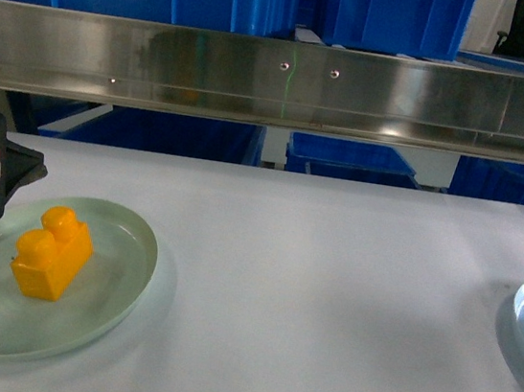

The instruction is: Sort and place red and yellow blocks in left bins

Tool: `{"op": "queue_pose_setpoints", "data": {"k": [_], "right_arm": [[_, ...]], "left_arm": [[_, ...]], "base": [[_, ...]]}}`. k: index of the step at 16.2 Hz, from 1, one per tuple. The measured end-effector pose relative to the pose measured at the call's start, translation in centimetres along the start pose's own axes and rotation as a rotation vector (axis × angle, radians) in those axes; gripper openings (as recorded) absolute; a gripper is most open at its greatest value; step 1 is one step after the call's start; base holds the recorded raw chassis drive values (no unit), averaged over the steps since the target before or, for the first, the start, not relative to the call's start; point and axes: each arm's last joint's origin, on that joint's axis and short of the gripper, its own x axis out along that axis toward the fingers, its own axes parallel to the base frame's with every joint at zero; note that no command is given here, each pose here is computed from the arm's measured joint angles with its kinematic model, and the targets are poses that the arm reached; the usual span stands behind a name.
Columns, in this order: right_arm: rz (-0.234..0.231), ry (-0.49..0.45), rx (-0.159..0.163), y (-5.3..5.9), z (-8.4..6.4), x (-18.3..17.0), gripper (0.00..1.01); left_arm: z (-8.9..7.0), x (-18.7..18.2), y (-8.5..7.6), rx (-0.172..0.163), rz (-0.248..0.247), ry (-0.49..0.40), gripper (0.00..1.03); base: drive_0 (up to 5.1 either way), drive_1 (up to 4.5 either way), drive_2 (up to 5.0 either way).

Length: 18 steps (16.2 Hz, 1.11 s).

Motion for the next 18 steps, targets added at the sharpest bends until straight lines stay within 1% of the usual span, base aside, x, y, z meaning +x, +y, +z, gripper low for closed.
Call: {"op": "queue_pose_setpoints", "data": {"k": [2,3,8,9,10,12,13,14,15,16,17,18], "right_arm": [[0.001,0.008,-0.005,0.0,0.0,0.0,0.98],[0.003,0.012,-0.006,0.0,0.0,0.1,0.95],[0.008,0.026,-0.008,-0.1,-0.1,0.1,0.44],[0.009,0.025,-0.009,-0.1,-0.2,-0.1,0.35],[0.011,0.022,-0.012,0.0,-0.2,-0.2,0.29],[0.019,0.012,-0.022,0.6,-0.1,-0.8,0.29],[0.028,-0.012,-0.034,1.1,0.5,-1.7,0.29],[0.035,-0.056,-0.048,1.6,1.5,-2.9,0.29],[0.043,-0.111,-0.061,2.1,2.8,-4.4,0.29],[0.055,-0.189,-0.076,2.8,4.4,-6.6,0.29],[0.074,-0.241,-0.086,3.4,5.5,-8.6,0.29],[0.097,-0.288,-0.087,3.8,6.3,-10.7,0.29]], "left_arm": [[0.0,0.0,0.0,0.000,0.000,0.000,0.98],[0.0,0.0,0.0,0.000,0.000,0.000,0.98],[0.0,0.0,0.0,0.000,0.000,0.000,0.98],[0.0,0.0,0.0,0.000,0.000,0.000,0.98],[0.0,0.0,0.0,0.000,0.000,0.000,0.98],[0.0,0.0,0.0,0.000,0.000,0.000,0.98],[0.0,0.0,0.0,0.000,0.000,0.000,0.98],[0.0,0.0,0.0,0.000,0.000,0.000,0.98],[0.0,0.0,0.0,0.000,0.000,0.000,0.98],[0.0,0.0,0.0,0.000,0.000,0.000,0.98],[0.0,0.0,0.0,0.000,0.000,0.000,0.98],[0.0,0.0,0.0,0.000,0.000,0.000,0.98]], "base": [[0.0,0.00,0.0],[0.0,0.00,0.0],[0.0,0.00,0.0],[0.0,0.00,0.0],[0.0,0.00,0.0],[0.0,0.00,0.0],[0.0,0.00,0.0],[0.0,0.00,0.0],[0.0,0.00,0.0],[0.0,0.00,0.0],[0.0,0.00,0.0],[0.0,0.00,0.0]]}}
